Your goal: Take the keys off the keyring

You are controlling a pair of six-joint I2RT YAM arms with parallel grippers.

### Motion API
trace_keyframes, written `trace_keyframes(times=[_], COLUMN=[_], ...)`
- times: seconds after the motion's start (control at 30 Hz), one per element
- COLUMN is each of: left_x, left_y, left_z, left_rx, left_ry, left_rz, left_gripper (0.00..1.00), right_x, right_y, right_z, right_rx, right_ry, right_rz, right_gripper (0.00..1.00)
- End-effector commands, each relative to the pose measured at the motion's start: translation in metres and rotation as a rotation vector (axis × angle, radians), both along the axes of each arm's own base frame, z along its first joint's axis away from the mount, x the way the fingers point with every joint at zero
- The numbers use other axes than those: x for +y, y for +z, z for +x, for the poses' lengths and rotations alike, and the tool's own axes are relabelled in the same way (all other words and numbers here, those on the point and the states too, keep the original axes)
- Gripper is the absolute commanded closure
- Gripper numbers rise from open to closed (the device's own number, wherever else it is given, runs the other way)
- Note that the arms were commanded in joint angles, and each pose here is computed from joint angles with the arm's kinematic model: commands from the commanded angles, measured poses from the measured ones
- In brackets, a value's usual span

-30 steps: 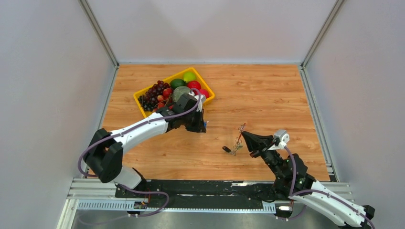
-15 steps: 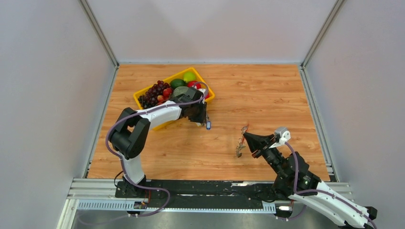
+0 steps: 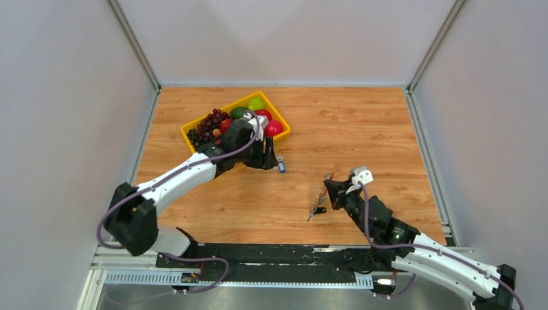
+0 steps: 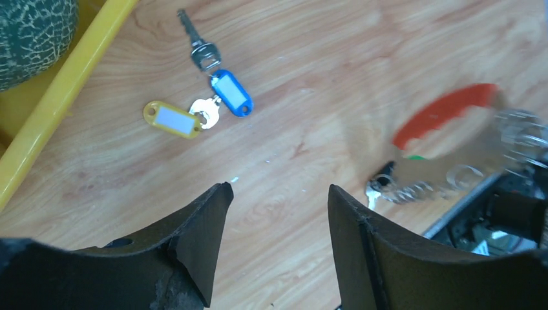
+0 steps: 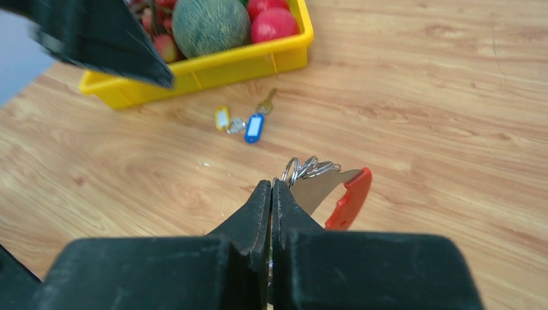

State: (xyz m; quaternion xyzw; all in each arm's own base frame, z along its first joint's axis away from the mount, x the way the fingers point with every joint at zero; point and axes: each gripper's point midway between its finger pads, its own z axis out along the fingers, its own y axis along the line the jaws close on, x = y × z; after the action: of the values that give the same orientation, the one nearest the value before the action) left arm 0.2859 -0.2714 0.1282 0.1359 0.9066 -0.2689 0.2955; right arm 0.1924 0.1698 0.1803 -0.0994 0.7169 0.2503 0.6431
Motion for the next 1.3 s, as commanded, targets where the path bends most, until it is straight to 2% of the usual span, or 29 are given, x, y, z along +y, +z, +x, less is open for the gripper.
trace_keyframes(times=[0.0,0.07,0.27,0.6,0.9,1.0,1.13,1.27], left_x=[0.0,0.007,0.015,0.047,0.062,0.061,0.064,0.072], left_y=[0.042,0.057,0.065,0.07,0.062,0.06,0.054,0.057], left_z=[-0.015,-0.023,-0.048,-0.06,-0.059,-0.062,-0.065,-0.067], left_rx=[-0.115,-0.166,-0.263,-0.451,-0.514,-0.514,-0.508,-0.512], left_ry=[-0.056,-0.061,-0.157,-0.09,-0.042,-0.045,-0.041,-0.012], left_rz=[-0.105,-0.128,-0.177,-0.185,-0.167,-0.183,-0.179,-0.173], left_gripper=[0.33,0.32,0.32,0.32,0.31,0.31,0.31,0.3], right_x=[0.013,0.02,0.029,0.02,0.056,0.067,0.072,0.054], right_y=[0.027,0.022,0.029,0.02,-0.02,-0.028,-0.028,-0.011], right_z=[0.009,0.014,0.051,0.133,0.201,0.213,0.217,0.216], right_rx=[-0.036,-0.02,0.003,0.076,0.212,0.24,0.248,0.214], right_ry=[0.007,0.015,-0.003,-0.008,0.065,0.084,0.094,0.008], right_rz=[-0.007,-0.063,-0.172,-0.182,-0.24,-0.231,-0.219,-0.226], right_gripper=[1.0,1.0,1.0,1.0,0.99,0.85,0.55,0.27])
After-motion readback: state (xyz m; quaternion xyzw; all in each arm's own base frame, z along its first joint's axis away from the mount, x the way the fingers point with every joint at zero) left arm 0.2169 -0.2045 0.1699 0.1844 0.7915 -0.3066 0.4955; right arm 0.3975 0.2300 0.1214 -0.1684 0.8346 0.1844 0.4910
